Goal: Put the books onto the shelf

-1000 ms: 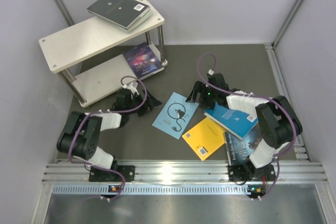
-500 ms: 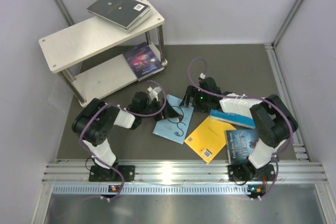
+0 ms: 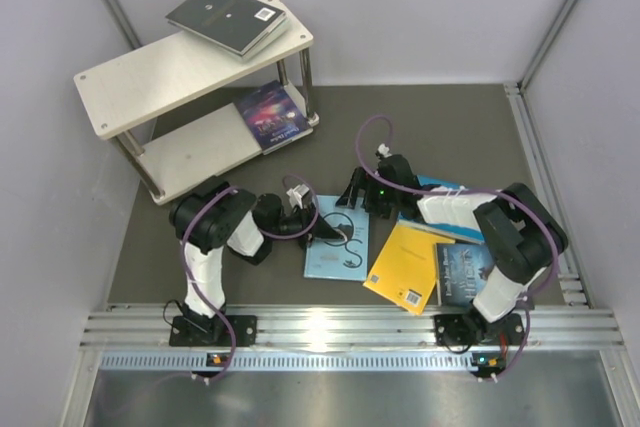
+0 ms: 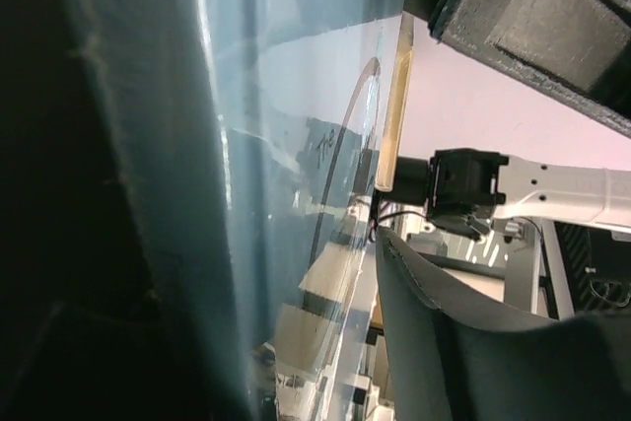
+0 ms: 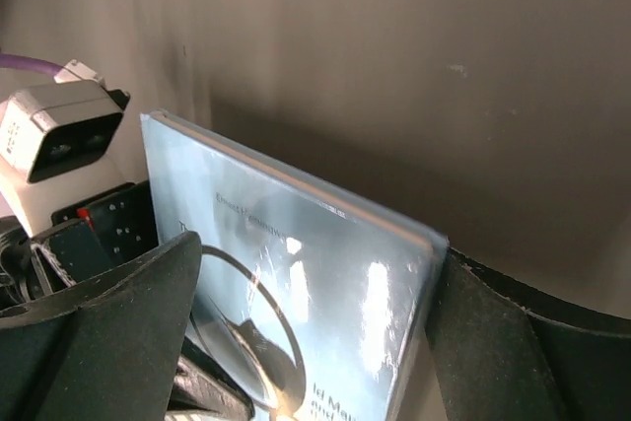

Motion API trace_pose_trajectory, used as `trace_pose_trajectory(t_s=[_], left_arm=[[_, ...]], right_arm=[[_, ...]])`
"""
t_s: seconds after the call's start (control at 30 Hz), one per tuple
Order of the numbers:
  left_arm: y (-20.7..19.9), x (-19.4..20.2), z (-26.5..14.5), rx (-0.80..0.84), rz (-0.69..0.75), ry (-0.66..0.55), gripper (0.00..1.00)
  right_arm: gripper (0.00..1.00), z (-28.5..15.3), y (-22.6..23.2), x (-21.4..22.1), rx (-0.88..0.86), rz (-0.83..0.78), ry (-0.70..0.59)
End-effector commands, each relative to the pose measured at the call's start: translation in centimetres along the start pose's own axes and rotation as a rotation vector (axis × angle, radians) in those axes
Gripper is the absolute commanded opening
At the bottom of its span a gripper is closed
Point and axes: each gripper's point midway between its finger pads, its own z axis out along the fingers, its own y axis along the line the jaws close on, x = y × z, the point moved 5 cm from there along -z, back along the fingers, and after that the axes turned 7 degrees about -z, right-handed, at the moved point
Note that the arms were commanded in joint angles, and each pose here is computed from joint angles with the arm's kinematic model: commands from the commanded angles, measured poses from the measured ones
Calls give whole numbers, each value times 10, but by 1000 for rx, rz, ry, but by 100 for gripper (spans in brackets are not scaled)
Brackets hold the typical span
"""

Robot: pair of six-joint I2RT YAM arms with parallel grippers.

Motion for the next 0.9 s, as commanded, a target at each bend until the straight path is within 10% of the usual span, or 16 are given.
trace_pose_trajectory(t_s=[0.0, 0.33, 0.87], left_arm=[[-26, -4, -3, 73, 135, -46, 0], [-88, -17, -36, -90, 310, -278, 0], [-135, -42, -72, 63, 279, -461, 0]], right_arm=[[87, -15, -57, 71, 268, 14, 267], [90, -61, -28, 24, 220, -47, 28], [93, -81, 72, 27, -571, 76, 17]])
